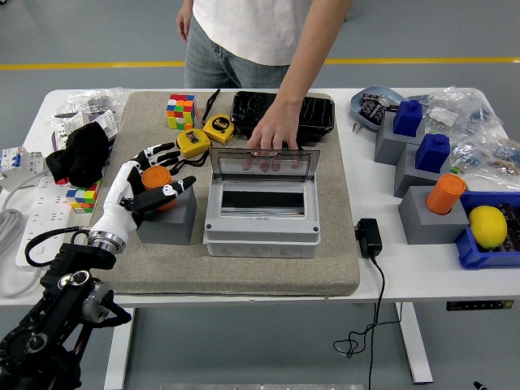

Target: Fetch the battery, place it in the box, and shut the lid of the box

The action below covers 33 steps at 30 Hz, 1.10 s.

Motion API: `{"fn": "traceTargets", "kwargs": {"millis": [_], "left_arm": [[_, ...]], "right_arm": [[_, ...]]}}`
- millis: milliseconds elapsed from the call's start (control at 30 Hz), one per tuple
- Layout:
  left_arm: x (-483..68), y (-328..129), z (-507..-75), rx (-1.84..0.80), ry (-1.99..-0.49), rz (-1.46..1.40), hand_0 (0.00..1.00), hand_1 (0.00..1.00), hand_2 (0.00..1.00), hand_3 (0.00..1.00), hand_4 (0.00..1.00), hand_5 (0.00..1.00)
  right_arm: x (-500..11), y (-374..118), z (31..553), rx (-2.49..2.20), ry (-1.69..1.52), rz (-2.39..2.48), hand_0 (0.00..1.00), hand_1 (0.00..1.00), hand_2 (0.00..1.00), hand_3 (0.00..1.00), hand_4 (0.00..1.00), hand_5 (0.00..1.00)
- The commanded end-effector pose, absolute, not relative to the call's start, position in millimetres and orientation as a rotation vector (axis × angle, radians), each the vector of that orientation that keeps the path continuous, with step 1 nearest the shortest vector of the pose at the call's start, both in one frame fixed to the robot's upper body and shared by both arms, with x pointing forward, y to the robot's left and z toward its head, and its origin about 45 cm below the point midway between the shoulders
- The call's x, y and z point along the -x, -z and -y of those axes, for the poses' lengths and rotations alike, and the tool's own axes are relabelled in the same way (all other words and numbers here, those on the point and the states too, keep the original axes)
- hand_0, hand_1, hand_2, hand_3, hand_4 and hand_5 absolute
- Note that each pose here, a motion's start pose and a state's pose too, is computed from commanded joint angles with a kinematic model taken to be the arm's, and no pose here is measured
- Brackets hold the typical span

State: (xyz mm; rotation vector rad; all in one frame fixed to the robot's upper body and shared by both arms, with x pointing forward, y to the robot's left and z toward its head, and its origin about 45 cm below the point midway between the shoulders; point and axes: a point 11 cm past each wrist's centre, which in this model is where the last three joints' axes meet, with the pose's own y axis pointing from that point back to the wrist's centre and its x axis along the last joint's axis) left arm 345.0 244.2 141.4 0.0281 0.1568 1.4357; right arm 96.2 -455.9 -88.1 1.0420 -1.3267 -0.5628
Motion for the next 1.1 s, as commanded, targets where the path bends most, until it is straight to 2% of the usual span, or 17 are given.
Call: {"fn": "traceTargets", "kwargs": {"millis": [100, 133, 300, 333, 500, 533, 700, 733, 900, 933, 1100], "left_arm": [[-344.8, -141.4, -242.9, -0.032, -1.433, -0.154, 0.632, 0.674, 0.51, 0.53, 0.998, 0.002], [-344.8, -141.4, -242.1, -0.034, -1.432, -0.152, 0.525, 0.587, 0.411, 0.425, 0.998, 0.002], [-344.6, -141.1, -240.1, -0.049, -1.43, -0.14, 0.525, 0.587, 0.411, 0.425, 0.998, 0.002], [-344.6, -141.1, -239.7, -0.06, -1.431, -0.128, 0.448, 0.514, 0.363, 0.366, 0.998, 0.002], [-345.4, -142.6, -237.5, -0.091, -1.435, -0.086, 0.448, 0.514, 0.363, 0.366, 0.998, 0.002], [-345.7, -142.9, -237.2, -0.093, -1.437, -0.083, 0.355, 0.483, 0.298, 0.276, 0.998, 0.002], [-347.4, -144.0, -235.2, -0.098, -1.442, -0.07, 0.355, 0.483, 0.298, 0.276, 0.998, 0.002], [-347.7, -144.3, -234.8, -0.099, -1.444, -0.068, 0.217, 0.374, 0.21, 0.182, 0.998, 0.002], [-348.9, -145.5, -234.2, -0.104, -1.45, -0.054, 0.217, 0.374, 0.21, 0.182, 0.998, 0.002], [-349.2, -145.7, -234.3, -0.105, -1.452, -0.051, 0.163, 0.195, 0.124, 0.128, 0.998, 0.002], [-349.7, -146.5, -235.1, -0.117, -1.467, -0.027, 0.163, 0.195, 0.124, 0.128, 0.998, 0.002]], "right_arm": [[-96.2, 88.1, 456.0, -1.042, 0.562, 1.327, 0.75, 0.694, 0.711, 0.751, 0.998, 0.967], [-96.2, 87.9, 456.5, -1.041, 0.562, 1.327, 0.749, 0.694, 0.71, 0.751, 0.998, 0.968], [-95.5, 87.5, 457.8, -1.039, 0.561, 1.329, 0.749, 0.694, 0.71, 0.751, 0.998, 0.968], [-95.5, 87.5, 457.8, -1.039, 0.561, 1.329, 0.749, 0.694, 0.71, 0.751, 0.998, 0.975], [-95.3, 87.7, 457.5, -1.04, 0.561, 1.328, 0.749, 0.694, 0.71, 0.751, 0.998, 0.975], [-95.4, 87.7, 457.4, -1.04, 0.561, 1.328, 0.749, 0.694, 0.71, 0.751, 0.998, 0.976], [-96.1, 87.4, 457.7, -1.039, 0.56, 1.33, 0.749, 0.694, 0.71, 0.751, 0.998, 0.976], [-96.3, 87.4, 457.8, -1.039, 0.56, 1.33, 0.749, 0.694, 0.71, 0.751, 0.998, 0.984], [-96.7, 87.2, 457.9, -1.038, 0.56, 1.332, 0.749, 0.694, 0.71, 0.751, 0.998, 0.984], [-97.0, 87.2, 457.8, -1.039, 0.561, 1.332, 0.749, 0.694, 0.71, 0.751, 0.998, 0.995], [-97.2, 87.4, 457.3, -1.039, 0.562, 1.333, 0.749, 0.694, 0.71, 0.751, 0.998, 0.995]]}}
